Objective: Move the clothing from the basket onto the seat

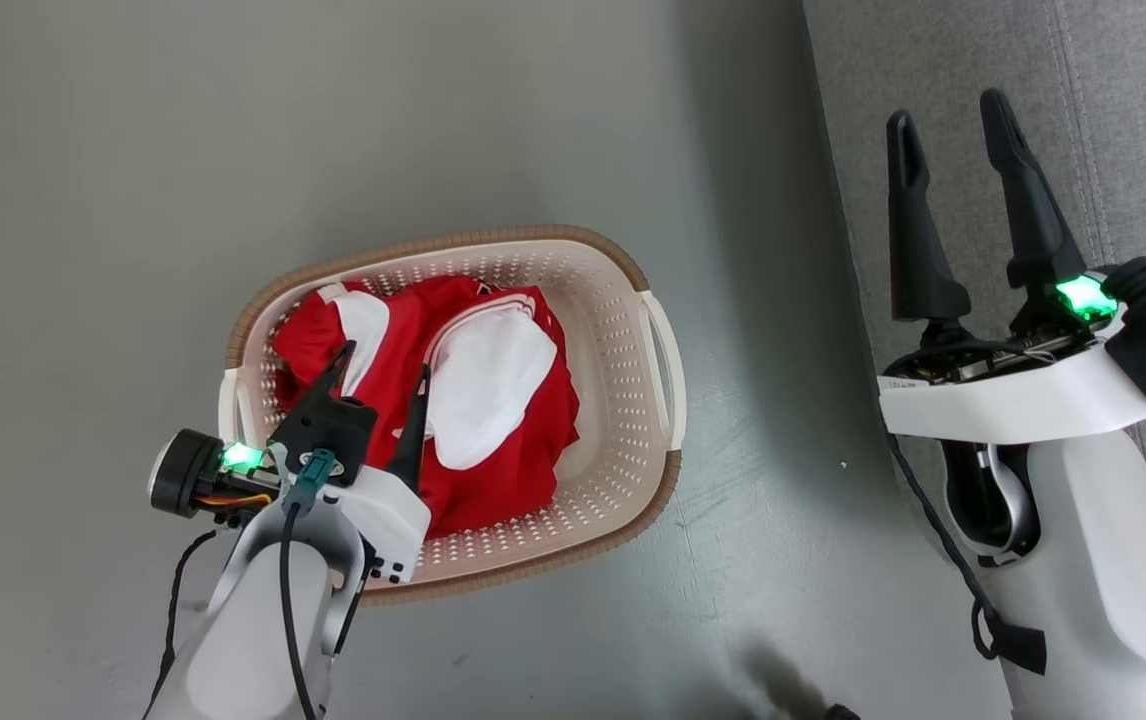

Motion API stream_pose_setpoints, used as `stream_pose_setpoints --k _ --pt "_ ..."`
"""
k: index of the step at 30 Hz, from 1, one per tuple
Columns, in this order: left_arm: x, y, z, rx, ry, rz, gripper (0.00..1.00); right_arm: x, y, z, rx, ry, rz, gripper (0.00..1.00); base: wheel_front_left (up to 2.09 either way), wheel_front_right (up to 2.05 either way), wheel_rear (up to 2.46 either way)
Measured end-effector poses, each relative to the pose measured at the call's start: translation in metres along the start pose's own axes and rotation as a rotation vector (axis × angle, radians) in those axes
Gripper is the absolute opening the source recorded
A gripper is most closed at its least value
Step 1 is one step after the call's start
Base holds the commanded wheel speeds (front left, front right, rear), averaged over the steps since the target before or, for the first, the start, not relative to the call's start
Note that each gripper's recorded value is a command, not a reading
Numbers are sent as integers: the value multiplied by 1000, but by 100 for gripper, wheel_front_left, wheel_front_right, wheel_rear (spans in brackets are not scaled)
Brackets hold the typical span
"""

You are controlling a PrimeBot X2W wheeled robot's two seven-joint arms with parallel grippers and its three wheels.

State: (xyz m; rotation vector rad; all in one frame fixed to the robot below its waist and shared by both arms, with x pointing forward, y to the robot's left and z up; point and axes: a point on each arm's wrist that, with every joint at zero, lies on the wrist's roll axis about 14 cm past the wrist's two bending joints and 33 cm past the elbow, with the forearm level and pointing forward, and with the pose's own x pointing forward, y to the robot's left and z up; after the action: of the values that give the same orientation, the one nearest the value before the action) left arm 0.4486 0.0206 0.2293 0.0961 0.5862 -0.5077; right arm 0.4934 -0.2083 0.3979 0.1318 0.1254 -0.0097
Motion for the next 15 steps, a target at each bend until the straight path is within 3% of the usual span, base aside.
stream_pose_setpoints --k 15 --pt "25 -4 -23 -31 53 -24 100 19 4 -12 -14 11 31 100 0 0 0"
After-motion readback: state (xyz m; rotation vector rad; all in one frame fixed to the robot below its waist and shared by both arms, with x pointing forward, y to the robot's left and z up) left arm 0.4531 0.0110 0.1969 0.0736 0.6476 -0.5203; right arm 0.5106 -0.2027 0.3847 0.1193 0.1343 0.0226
